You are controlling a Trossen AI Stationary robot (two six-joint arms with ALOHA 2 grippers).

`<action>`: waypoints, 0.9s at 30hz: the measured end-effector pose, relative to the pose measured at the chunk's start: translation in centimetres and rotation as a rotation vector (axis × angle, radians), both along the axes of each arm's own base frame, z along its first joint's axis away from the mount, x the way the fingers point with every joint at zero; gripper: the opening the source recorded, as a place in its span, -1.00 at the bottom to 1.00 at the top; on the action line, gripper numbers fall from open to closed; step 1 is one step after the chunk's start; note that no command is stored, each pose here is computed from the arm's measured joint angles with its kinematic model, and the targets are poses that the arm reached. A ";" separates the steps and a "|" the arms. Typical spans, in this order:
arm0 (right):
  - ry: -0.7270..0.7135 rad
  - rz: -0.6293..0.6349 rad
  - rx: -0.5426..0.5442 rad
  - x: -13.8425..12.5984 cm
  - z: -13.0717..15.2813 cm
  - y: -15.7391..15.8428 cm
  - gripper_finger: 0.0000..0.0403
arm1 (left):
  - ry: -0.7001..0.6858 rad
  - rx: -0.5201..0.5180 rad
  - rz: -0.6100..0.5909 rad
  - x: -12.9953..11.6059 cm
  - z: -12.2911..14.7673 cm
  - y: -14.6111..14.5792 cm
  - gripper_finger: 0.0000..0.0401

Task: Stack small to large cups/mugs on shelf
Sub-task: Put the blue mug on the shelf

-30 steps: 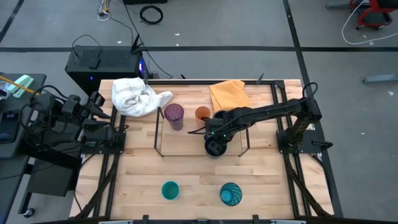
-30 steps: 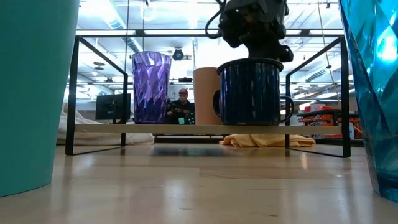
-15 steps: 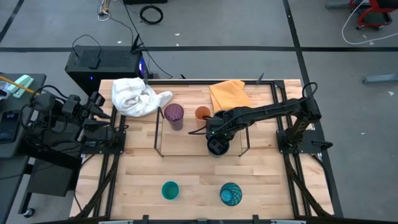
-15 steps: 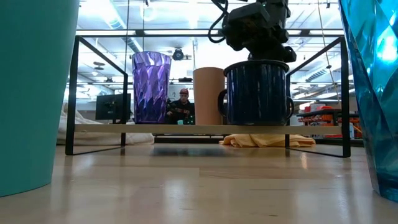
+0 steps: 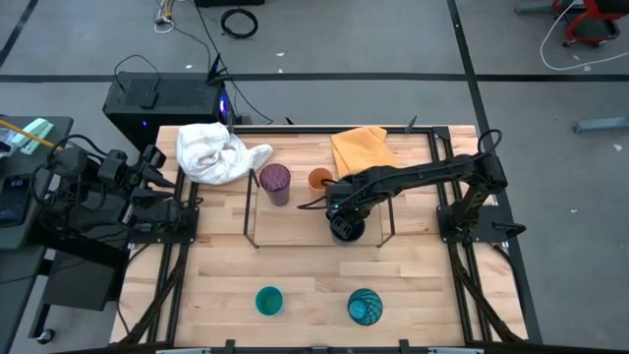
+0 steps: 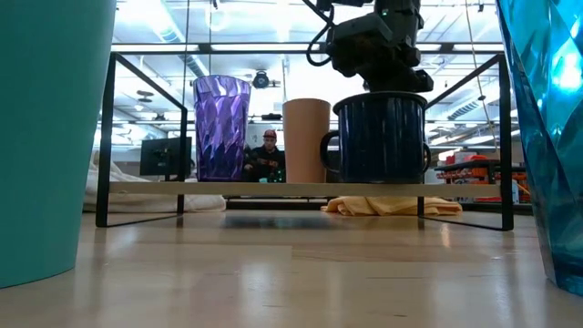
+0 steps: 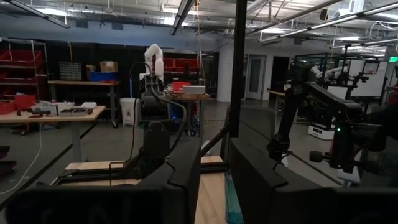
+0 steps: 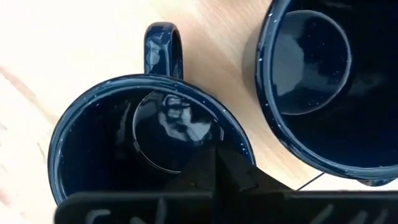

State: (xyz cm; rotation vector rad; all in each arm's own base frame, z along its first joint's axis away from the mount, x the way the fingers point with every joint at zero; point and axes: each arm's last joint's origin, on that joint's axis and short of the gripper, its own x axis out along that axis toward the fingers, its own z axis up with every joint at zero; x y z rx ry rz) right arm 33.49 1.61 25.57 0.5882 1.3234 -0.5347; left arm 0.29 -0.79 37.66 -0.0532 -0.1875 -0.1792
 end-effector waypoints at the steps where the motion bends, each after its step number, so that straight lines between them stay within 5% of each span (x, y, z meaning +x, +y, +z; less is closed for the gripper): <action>1: 0.001 0.000 -0.005 0.0 0.0 0.0 -0.97 | 0.000 0.000 0.000 0.0 0.0 0.0 -0.52; 27: 0.057 0.018 -0.013 -0.5 -0.1 -0.2 -0.94 | 0.000 0.000 0.000 0.0 0.0 0.0 -0.56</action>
